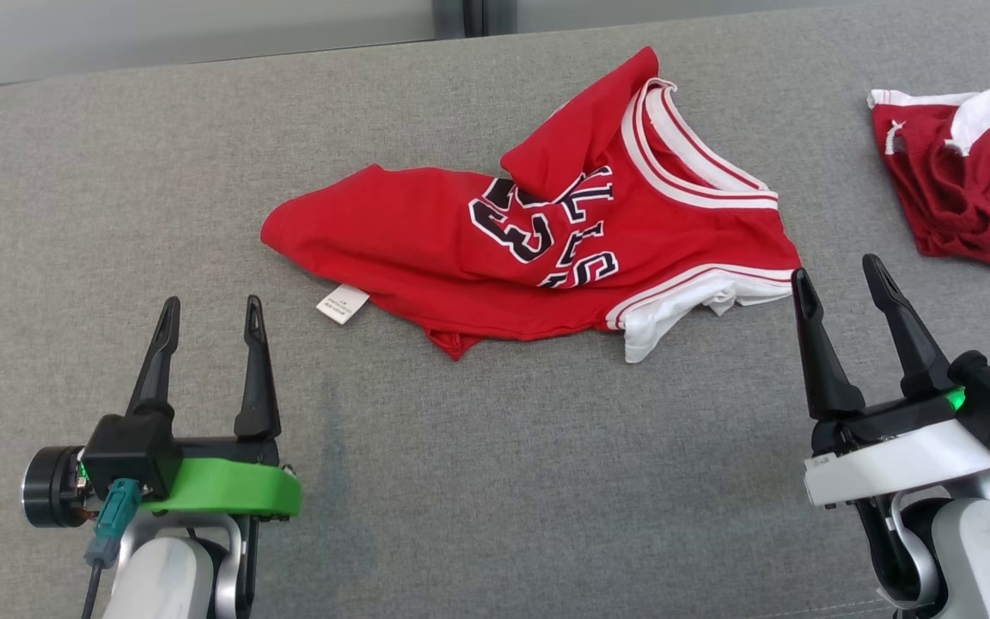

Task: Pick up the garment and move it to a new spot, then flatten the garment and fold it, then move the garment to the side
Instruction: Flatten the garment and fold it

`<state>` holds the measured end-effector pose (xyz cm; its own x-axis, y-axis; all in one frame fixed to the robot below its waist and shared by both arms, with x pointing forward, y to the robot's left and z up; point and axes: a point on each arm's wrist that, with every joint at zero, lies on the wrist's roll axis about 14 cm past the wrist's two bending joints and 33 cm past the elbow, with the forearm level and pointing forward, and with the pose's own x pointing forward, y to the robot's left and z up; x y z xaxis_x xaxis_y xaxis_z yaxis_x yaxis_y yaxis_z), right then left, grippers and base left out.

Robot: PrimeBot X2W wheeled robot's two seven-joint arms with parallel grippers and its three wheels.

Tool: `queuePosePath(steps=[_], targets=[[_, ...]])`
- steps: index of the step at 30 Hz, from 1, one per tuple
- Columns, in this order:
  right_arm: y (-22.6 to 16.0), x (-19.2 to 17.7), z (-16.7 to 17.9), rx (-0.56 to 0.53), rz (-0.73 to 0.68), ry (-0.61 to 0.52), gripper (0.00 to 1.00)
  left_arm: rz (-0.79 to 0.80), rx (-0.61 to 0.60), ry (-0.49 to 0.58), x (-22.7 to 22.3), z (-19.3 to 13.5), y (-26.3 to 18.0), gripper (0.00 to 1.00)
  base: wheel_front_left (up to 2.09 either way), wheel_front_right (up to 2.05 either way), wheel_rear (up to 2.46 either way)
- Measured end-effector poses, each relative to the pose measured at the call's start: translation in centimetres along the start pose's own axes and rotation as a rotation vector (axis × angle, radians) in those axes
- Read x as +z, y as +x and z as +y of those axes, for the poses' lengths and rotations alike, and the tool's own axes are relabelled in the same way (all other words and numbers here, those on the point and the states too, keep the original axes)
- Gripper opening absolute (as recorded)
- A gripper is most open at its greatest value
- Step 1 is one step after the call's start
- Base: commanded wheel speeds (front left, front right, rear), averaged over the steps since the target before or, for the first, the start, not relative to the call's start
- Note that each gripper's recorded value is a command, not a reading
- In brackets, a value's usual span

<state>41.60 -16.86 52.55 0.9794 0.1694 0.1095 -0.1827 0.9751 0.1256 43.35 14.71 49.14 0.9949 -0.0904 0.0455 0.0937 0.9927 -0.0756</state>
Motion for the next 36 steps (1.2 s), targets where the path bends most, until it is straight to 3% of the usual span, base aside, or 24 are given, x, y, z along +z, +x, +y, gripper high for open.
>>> queuePosePath(steps=[10,17,26,27,28,29,36], targets=[[0.6,-0.7,0.4,0.009,0.014,0.011,1.0,0.019,-0.082,0.021,0.3,-0.9,3.0,1.0,0.0,0.0,0.0],[1.6,-2.4,0.5,0.017,0.047,0.033,1.0,0.271,-0.19,0.027,-4.5,-1.7,7.0,1.0,0.0,0.0,0.0],[1.3,-4.6,-0.8,-0.028,0.09,0.055,1.0,0.518,-0.212,0.057,-11.6,-0.8,8.6,1.0,0.0,0.0,0.0],[1.2,-4.8,-1.1,-0.036,0.095,0.055,1.0,0.54,-0.221,0.051,-12.2,-0.9,8.6,0.83,0.0,0.0,0.0],[1.2,-5.0,-1.3,-0.041,0.1,0.054,1.0,0.552,-0.23,0.039,-12.6,-1.2,8.6,0.13,0.0,0.0,0.0],[1.1,-5.0,-1.3,-0.043,0.099,0.053,1.0,0.556,-0.237,0.026,-12.7,-1.4,8.7,0.0,0.0,0.0,0.0],[1.2,-4.8,-1.6,-0.047,0.088,0.051,1.0,0.527,-0.275,0.054,-12.3,-1.5,9.3,0.0,0.0,0.0,0.0]])
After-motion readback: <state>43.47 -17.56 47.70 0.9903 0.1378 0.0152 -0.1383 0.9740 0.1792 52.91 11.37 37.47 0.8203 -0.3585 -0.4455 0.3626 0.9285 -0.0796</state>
